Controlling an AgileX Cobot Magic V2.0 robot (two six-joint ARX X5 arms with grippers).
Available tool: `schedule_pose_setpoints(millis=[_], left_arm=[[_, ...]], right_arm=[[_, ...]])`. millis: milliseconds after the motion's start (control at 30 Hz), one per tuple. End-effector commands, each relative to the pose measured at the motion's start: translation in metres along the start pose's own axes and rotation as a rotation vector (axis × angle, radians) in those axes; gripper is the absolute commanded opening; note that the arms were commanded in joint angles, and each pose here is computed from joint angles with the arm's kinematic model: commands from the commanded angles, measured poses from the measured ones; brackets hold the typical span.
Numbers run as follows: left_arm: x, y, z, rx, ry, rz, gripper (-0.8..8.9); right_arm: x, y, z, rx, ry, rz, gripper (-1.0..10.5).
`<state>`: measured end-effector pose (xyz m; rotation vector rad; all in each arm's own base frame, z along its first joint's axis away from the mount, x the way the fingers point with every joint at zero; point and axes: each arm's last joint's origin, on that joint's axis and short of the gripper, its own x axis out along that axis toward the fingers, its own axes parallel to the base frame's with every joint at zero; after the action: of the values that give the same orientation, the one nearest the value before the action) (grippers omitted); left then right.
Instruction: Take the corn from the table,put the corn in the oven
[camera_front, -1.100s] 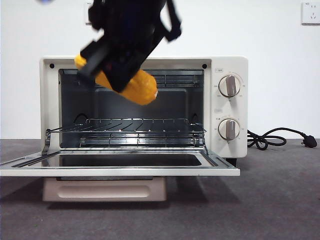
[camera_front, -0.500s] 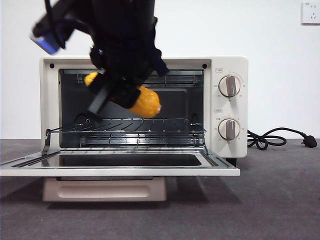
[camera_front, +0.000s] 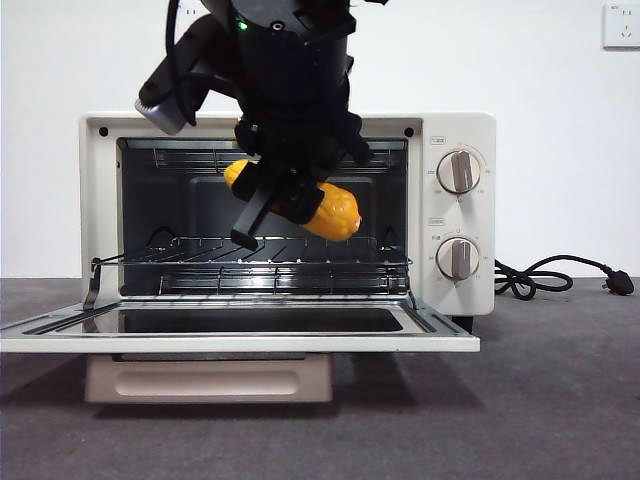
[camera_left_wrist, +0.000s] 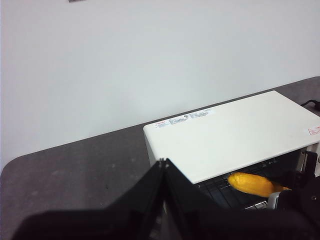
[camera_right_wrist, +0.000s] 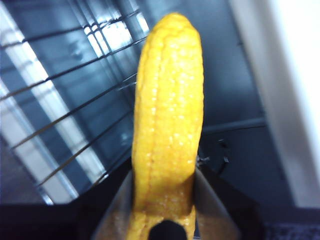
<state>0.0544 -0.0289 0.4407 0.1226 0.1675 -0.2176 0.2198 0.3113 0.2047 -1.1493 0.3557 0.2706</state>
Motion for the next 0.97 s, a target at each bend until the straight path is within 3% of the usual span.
schedule_pose_setpoints(millis=[33,200,333,400,700,967], left_arm=[[0.000,0.000,-0.002,0.003,0.002,0.001,-0.06],[0.000,0.000,-0.002,0.003,0.002,0.001,-0.06],[0.000,0.000,-0.002,0.003,0.002,0.001,-0.06],[0.000,0.000,-0.002,0.003,0.002,0.001,-0.06],[0.000,0.000,-0.002,0.003,0.002,0.001,-0.06],[0.001,0.000,-0.001,0.002,0.001,0.001,-0.06]], right_arm=[[0.002,0.002,0.001,0.006,-0.004,0.008,1.6],[0.002,0.003,0.001,0.030,-0.013,0.022,1.7],[0.002,0.003,0.001,0.044,-0.012,0.022,3.3],[0.002,0.003,0.001,0.051,-0.010,0.020,3.5],[-0.004,0.005,0.003,0.057,0.003,-0.014,3.5],[-0.039,0.001,0.011,0.110,-0.048,-0.013,3.5]])
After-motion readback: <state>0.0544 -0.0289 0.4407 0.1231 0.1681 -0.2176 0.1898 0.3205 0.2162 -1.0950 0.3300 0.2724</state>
